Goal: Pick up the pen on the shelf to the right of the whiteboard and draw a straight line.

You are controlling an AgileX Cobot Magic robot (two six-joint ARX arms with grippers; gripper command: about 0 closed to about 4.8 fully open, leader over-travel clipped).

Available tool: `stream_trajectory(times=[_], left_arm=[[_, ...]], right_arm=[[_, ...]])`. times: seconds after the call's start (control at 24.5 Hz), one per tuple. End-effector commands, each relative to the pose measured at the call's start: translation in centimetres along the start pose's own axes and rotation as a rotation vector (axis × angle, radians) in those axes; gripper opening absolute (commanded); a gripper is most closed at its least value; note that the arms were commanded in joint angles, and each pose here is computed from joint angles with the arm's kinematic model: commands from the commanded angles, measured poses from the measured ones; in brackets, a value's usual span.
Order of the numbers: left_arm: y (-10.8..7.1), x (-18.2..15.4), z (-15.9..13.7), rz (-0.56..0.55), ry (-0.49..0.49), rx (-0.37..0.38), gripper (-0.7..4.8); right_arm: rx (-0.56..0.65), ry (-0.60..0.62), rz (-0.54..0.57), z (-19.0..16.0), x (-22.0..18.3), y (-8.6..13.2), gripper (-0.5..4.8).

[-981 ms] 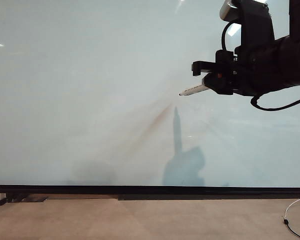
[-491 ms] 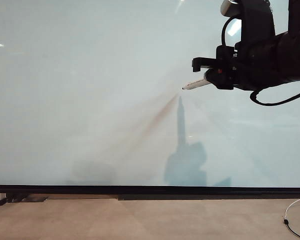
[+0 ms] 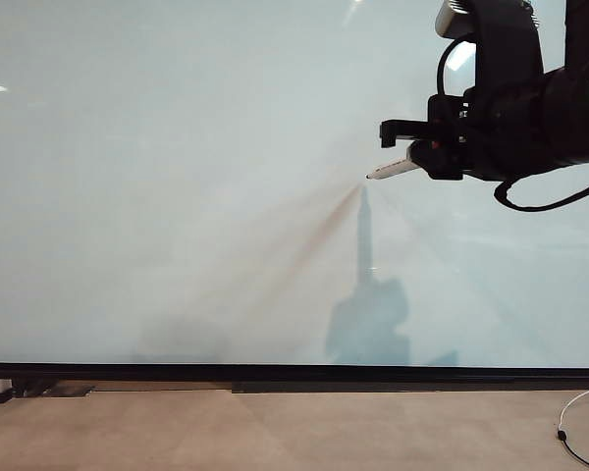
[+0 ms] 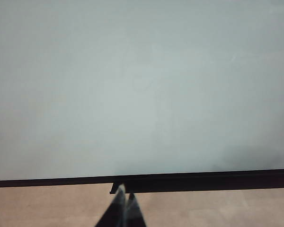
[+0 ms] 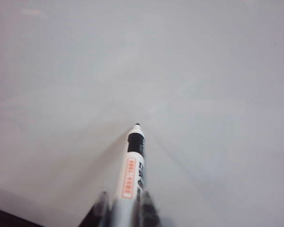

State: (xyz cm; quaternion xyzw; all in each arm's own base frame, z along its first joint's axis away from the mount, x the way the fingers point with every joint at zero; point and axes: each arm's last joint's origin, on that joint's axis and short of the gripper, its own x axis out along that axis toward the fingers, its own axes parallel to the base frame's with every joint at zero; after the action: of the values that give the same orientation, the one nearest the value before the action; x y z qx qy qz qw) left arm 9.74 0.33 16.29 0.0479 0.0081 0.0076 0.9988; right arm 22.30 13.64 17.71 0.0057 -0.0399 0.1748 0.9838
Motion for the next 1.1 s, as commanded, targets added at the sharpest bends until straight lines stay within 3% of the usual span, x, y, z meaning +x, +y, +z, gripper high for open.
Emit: stream_trajectory(times=[0.04, 1.1], left_arm=[[0.0, 0.0, 0.2, 0.000, -0.016, 0.000, -0.05], [0.0, 0.0, 0.2, 0.000, -0.016, 0.000, -0.05]], right_arm=[[0.001, -0.035, -0.017, 0.4, 0.1, -0.2, -0.08], [-0.057, -0.024, -0.111, 0.3, 0.3, -1.7, -0.08]])
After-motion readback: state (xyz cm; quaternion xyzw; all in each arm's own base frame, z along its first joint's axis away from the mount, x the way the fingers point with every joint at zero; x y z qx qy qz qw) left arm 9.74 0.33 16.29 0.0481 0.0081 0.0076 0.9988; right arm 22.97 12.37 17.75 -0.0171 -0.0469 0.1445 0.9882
